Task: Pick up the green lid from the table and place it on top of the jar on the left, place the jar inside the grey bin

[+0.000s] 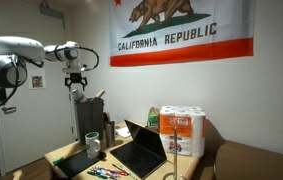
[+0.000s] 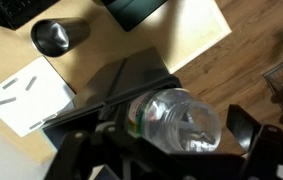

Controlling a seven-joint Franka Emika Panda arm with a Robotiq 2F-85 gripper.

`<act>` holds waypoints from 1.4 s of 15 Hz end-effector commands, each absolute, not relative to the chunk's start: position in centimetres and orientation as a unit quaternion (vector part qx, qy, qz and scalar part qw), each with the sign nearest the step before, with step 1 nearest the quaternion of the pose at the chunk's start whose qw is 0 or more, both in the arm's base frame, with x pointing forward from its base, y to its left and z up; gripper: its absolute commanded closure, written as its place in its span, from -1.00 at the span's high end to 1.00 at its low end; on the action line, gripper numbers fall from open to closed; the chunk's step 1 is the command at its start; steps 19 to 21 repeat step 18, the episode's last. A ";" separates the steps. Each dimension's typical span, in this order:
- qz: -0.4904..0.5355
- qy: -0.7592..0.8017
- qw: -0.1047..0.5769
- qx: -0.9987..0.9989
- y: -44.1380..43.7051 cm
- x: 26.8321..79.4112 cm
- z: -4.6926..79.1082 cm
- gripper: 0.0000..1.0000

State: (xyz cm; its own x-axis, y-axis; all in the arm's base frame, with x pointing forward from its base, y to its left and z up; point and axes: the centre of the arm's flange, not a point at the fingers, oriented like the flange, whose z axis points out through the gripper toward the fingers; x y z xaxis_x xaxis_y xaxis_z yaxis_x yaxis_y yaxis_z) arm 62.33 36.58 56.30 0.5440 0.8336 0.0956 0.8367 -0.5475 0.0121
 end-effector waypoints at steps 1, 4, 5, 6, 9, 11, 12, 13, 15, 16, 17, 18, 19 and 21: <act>-0.056 -0.483 0.019 -0.874 35.1 61.1 62.0 1.00; -0.067 -0.460 0.011 -0.885 33.1 60.4 65.3 1.00; -0.069 -0.449 0.010 -0.891 32.0 60.4 66.0 1.00; -0.070 -0.436 0.007 -0.897 30.6 60.4 66.3 1.00; -0.069 -0.397 -0.004 -0.915 26.7 61.2 65.6 1.00; -0.067 -0.365 -0.022 -0.928 23.9 62.1 64.4 1.00; -0.073 -0.394 -0.008 -0.916 26.0 62.9 65.6 1.00; -0.070 -0.384 -0.012 -0.920 24.8 63.4 65.3 1.00; -0.066 -0.377 -0.014 -0.924 23.9 63.9 65.0 1.00; -0.066 -0.376 -0.014 -0.924 23.9 63.8 65.0 1.00; -0.066 -0.373 -0.014 -0.925 24.1 63.8 64.9 1.00; -0.066 -0.374 -0.014 -0.925 24.3 63.7 64.9 1.00; -0.066 -0.374 -0.014 -0.925 24.3 63.7 64.9 1.00; -0.066 -0.374 -0.014 -0.925 24.3 63.7 64.9 1.00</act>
